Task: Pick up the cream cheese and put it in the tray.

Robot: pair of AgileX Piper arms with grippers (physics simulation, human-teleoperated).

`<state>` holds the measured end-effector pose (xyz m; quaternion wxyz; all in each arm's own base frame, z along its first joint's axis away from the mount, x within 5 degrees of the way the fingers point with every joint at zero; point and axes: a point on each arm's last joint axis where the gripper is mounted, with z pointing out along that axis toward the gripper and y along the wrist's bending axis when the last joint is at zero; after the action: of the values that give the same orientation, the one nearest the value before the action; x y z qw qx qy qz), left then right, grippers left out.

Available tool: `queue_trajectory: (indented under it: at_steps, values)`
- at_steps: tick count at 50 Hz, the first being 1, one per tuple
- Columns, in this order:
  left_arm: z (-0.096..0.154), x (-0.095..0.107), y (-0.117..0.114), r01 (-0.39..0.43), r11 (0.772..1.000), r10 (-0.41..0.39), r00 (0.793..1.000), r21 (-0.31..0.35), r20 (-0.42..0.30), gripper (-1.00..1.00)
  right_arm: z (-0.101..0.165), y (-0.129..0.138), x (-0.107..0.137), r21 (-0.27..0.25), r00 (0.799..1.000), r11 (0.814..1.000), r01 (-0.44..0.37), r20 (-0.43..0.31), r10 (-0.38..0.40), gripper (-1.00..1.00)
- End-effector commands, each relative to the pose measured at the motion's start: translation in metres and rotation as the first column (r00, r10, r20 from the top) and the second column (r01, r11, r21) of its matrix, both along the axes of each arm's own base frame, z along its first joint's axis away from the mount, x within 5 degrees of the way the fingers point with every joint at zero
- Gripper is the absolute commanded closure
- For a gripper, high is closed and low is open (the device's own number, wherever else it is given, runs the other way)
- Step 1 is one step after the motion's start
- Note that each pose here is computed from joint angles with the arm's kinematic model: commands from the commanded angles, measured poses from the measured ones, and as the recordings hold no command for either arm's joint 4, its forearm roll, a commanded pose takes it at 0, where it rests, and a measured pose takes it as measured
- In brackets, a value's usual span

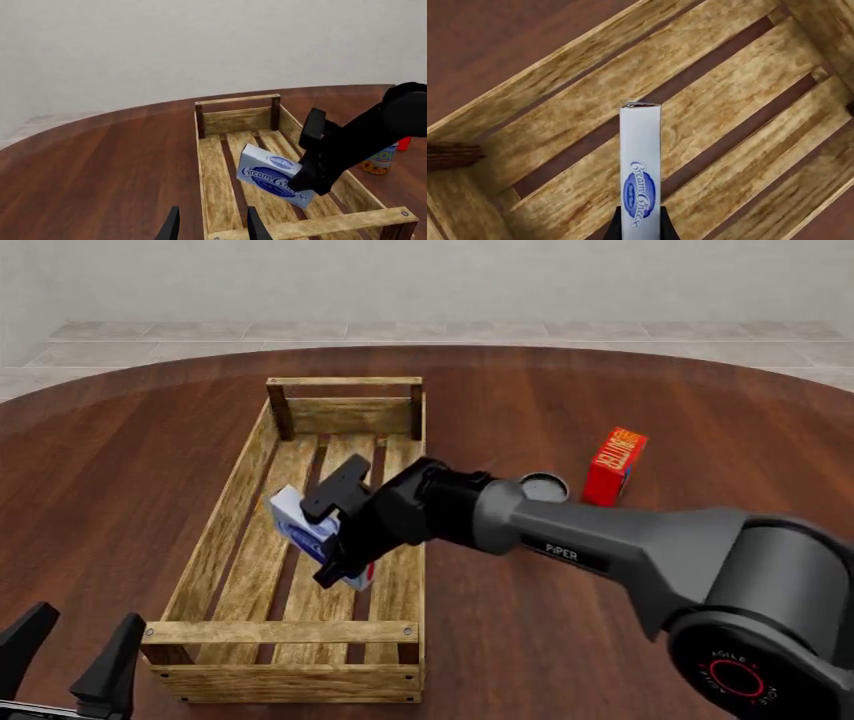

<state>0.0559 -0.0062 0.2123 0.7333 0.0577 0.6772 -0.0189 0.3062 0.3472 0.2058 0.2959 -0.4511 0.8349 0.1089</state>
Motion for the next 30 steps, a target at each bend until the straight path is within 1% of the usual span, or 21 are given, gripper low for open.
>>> queue_trajectory:
  at_steps: [1, 5, 13, 25, 26, 27, 28, 30]
  values:
    - [0.000, 0.000, 0.000, 0.001, 1.000, -0.001, 1.000, 0.000, -0.001, -1.00, -0.007, 0.002, 0.003, 0.000, 1.000, 1.000, 0.007, -0.004, -0.007, 1.00]
    - [0.000, 0.000, 0.000, 0.002, 1.000, -0.002, 1.000, 0.000, -0.001, -1.00, -0.012, 0.004, 0.000, -0.006, 1.000, 1.000, 0.001, -0.012, -0.001, 1.00]
    - [0.000, 0.000, 0.000, 0.006, 1.000, -0.006, 1.000, -0.001, -0.003, -1.00, -0.022, 0.005, 0.001, -0.012, 1.000, 1.000, 0.004, -0.021, -0.004, 1.00]
    - [0.000, 0.000, 0.000, 0.006, 1.000, -0.006, 1.000, -0.001, -0.004, -1.00, -0.027, 0.007, -0.001, -0.013, 1.000, 1.000, 0.002, -0.024, -0.002, 1.00]
    - [0.000, 0.000, 0.000, 0.006, 1.000, -0.006, 1.000, -0.001, -0.005, -1.00, -0.027, 0.006, 0.000, -0.016, 1.000, 1.000, -0.005, -0.018, 0.005, 1.00]
    - [0.000, 0.000, 0.000, 0.006, 1.000, -0.006, 1.000, -0.001, -0.005, -1.00, -0.026, -0.001, 0.010, -0.021, 1.000, 1.000, 0.000, -0.002, -0.001, 1.00]
    - [0.000, 0.000, 0.000, 0.006, 1.000, -0.006, 1.000, -0.002, -0.005, -1.00, -0.027, 0.003, 0.006, -0.022, 1.000, 1.000, -0.003, -0.012, 0.002, -1.00]
    - [-0.001, 0.000, 0.000, 0.006, 1.000, -0.006, 1.000, -0.003, -0.006, -1.00, -0.027, 0.003, 0.004, -0.025, 1.000, 1.000, -0.008, -0.012, 0.008, -1.00]
